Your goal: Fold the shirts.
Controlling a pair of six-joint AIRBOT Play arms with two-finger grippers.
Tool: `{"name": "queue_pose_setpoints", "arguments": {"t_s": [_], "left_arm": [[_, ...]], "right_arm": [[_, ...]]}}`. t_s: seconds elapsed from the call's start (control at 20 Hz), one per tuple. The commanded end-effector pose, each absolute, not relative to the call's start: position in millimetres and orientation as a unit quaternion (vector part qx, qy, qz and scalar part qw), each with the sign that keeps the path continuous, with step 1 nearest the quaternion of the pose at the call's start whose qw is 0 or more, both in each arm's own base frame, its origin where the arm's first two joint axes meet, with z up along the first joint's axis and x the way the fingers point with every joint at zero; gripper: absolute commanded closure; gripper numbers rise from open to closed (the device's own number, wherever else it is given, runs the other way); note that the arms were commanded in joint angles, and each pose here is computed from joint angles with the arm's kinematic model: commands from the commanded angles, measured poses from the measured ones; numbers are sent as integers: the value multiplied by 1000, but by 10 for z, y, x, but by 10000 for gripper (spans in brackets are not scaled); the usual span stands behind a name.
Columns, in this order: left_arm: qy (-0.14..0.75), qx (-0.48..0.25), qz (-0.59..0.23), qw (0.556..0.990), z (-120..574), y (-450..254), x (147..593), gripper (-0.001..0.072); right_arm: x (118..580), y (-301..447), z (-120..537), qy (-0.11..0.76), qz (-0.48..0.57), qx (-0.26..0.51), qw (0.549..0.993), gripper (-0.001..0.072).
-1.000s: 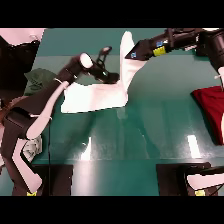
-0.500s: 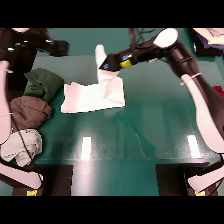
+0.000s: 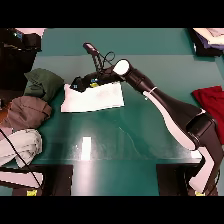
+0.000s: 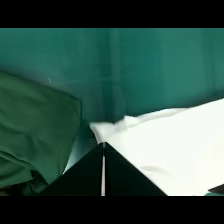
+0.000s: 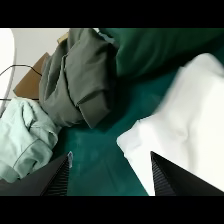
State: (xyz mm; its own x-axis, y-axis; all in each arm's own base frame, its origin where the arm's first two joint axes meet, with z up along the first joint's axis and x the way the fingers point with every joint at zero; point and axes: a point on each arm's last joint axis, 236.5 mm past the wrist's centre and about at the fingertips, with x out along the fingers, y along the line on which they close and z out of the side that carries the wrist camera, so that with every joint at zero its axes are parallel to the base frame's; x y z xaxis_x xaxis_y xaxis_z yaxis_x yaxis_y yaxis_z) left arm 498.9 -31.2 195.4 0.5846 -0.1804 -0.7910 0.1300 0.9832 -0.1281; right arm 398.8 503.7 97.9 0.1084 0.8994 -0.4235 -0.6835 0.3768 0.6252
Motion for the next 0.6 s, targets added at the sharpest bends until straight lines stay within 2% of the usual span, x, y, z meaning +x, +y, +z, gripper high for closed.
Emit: {"name": "queue_pose_setpoints", "arguments": {"t_s": [0.0,0.25,0.4,0.55], "left_arm": [[453,-29,-86,887,1952,-289,4947,677],[452,-38,-98,886,1962,-356,4939,677],[451,-39,-108,885,1973,-419,4938,678],[448,-35,-117,885,1977,-446,4941,678]], "right_arm": [[3994,4889,949,401,555,106,721,138],[4419,3274,395,555,421,40,716,139],[4649,2623,116,600,356,107,709,135],[4634,2331,-244,628,322,184,684,111]]}}
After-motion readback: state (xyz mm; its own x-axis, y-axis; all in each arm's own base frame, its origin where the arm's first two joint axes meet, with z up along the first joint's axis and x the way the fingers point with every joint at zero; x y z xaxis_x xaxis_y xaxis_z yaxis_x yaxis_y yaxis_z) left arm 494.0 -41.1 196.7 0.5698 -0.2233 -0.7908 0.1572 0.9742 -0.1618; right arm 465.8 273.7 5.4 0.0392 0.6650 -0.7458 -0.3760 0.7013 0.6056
